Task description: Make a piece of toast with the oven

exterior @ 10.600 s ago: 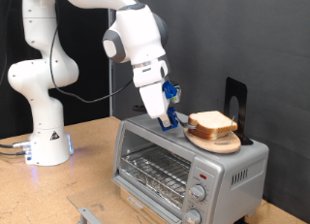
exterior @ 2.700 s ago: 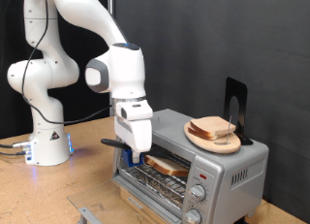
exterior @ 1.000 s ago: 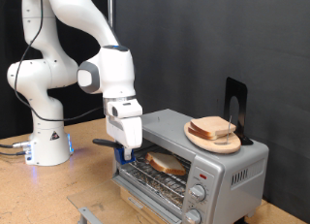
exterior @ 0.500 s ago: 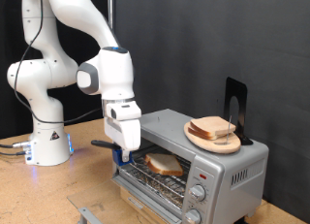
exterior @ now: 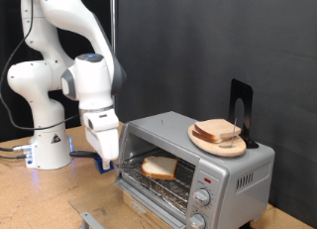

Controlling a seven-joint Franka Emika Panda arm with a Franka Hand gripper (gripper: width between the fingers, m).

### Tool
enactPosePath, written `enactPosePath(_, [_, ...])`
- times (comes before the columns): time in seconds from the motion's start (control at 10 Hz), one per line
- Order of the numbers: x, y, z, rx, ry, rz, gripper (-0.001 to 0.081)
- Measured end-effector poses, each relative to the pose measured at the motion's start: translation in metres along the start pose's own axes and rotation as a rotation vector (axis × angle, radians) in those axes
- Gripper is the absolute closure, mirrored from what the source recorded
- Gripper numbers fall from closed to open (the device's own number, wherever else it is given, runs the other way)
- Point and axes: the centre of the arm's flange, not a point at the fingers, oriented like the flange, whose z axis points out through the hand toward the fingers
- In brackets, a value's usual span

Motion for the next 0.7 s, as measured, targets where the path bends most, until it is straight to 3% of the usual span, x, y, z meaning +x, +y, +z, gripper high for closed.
enactPosePath(0.4, [-0.034,0.018,-0.011,0.061,0.026,0.033,0.0408])
enactPosePath(0.7, [-0.053,0.026,-0.026,0.12,0.059,0.147,0.0408])
